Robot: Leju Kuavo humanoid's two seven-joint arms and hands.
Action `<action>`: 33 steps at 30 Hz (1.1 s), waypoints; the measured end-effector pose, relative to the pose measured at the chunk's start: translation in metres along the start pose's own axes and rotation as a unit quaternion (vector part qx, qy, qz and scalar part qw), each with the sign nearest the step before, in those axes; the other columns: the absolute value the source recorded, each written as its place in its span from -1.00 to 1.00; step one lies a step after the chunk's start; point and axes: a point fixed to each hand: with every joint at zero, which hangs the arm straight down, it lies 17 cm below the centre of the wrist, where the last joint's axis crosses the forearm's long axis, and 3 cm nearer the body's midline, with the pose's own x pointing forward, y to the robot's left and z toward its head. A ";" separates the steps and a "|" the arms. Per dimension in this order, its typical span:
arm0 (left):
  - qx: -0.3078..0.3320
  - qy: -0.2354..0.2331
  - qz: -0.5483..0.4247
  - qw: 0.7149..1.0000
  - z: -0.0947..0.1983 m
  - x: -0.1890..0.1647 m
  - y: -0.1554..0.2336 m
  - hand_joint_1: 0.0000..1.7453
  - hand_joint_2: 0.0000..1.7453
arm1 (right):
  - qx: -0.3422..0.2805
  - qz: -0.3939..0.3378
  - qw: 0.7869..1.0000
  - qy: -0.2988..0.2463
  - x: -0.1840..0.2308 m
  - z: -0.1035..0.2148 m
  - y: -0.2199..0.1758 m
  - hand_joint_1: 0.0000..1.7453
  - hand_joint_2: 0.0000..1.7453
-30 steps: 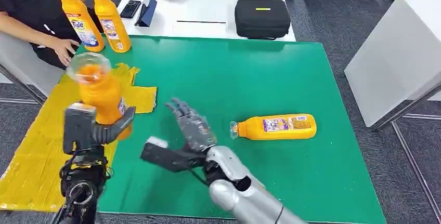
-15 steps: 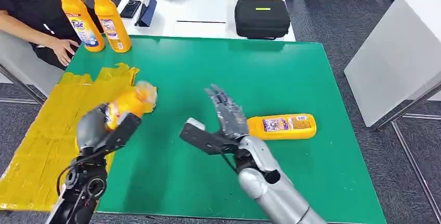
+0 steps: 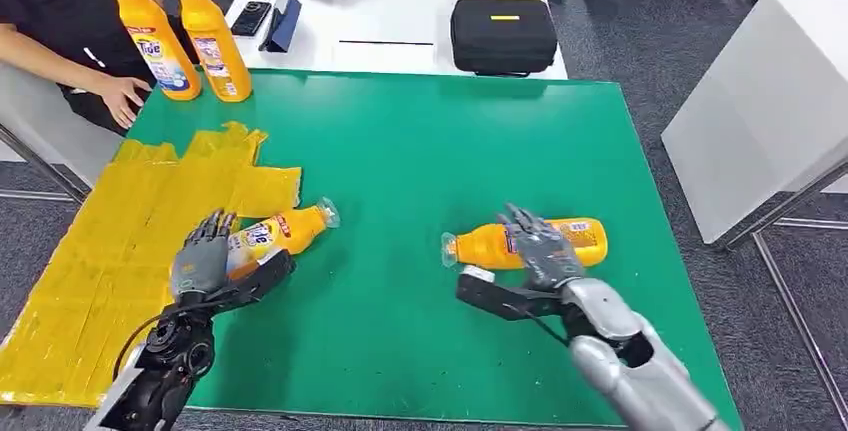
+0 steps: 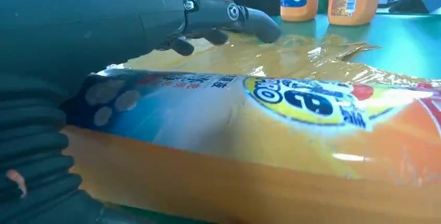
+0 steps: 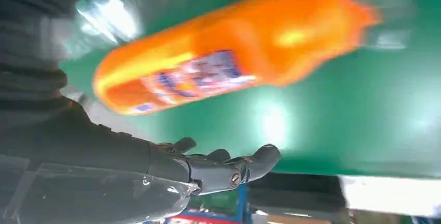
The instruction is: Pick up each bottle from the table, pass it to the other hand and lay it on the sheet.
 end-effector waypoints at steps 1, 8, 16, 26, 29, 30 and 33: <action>0.005 0.000 0.002 1.000 -0.001 -0.001 0.002 -1.00 -1.00 | 0.005 0.011 1.000 0.007 -0.014 0.003 0.000 -1.00 1.00; 0.049 -0.009 0.060 0.997 -0.005 -0.001 0.022 -1.00 -1.00 | 0.010 0.050 0.998 0.040 -0.068 0.010 -0.013 -1.00 1.00; 0.147 -0.065 0.213 0.964 0.003 0.024 0.094 -1.00 -1.00 | 0.010 0.061 0.997 0.052 -0.084 -0.008 -0.027 -1.00 1.00; 0.170 -0.179 0.387 0.888 0.025 0.083 0.169 -1.00 -1.00 | 0.065 0.056 0.996 0.037 -0.074 -0.038 -0.004 -1.00 1.00; 0.169 -0.196 0.409 0.875 0.030 0.093 0.177 -1.00 -1.00 | 0.092 0.053 0.994 0.032 -0.071 -0.043 0.011 -1.00 1.00; 0.170 -0.203 0.415 0.870 0.031 0.097 0.182 -1.00 -1.00 | 0.103 0.053 0.993 0.032 -0.071 -0.045 0.017 -1.00 1.00; 0.176 -0.227 0.436 0.853 0.038 0.109 0.194 -1.00 -1.00 | 0.158 0.050 0.986 0.034 -0.075 -0.041 0.045 -1.00 1.00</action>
